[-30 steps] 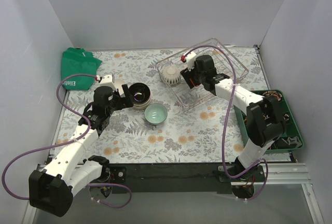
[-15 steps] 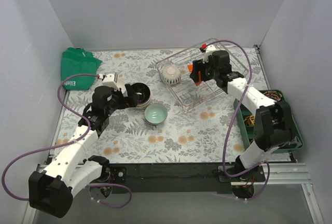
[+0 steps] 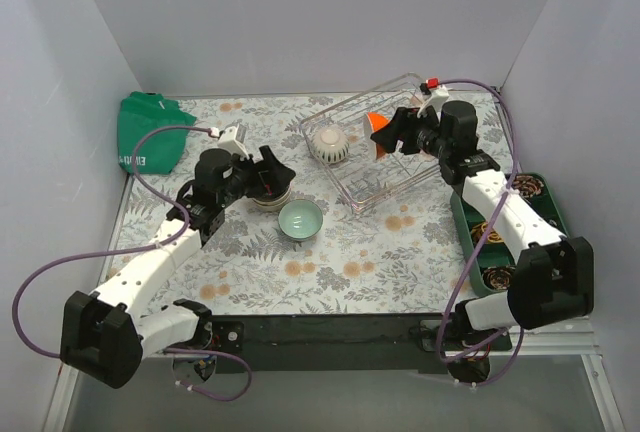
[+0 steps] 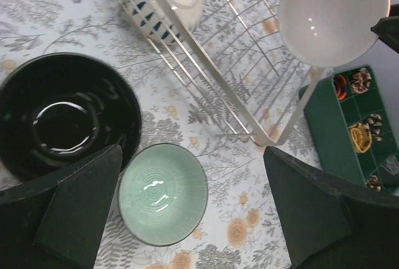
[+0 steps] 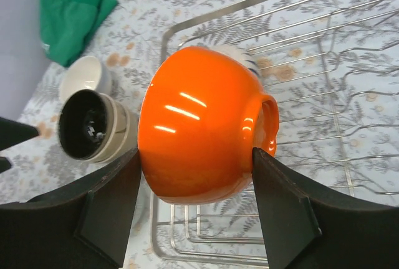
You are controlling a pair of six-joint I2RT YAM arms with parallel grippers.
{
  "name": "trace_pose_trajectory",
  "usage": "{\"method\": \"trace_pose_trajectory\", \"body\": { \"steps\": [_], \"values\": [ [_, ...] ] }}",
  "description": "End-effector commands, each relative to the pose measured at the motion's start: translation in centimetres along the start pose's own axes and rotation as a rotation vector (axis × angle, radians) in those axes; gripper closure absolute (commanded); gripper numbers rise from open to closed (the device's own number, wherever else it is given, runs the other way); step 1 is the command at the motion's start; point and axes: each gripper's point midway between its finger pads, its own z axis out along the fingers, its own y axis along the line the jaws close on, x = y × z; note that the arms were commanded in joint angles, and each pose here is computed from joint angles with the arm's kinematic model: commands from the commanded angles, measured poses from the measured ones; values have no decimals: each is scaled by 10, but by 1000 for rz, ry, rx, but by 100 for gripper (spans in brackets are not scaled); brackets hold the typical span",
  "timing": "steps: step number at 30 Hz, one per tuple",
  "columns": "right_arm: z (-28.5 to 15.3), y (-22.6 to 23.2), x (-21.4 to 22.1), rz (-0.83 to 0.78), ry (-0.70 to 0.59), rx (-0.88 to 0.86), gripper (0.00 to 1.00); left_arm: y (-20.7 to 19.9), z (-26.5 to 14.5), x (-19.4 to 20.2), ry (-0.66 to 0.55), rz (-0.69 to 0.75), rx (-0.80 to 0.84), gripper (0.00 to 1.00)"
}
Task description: Unload the bowls from the dish rack
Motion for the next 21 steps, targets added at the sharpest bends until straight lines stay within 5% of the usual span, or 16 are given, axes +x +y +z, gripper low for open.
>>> {"method": "trace_pose_trajectory", "body": {
  "steps": [1,21],
  "values": [
    [-25,50,-32,74,-132,-199,81,-45,11,-19,-43,-10,108,2],
    [-77,114,6,348,-119,-583,80,-107,59,4,-20,-76,277,5]
  ]
}}
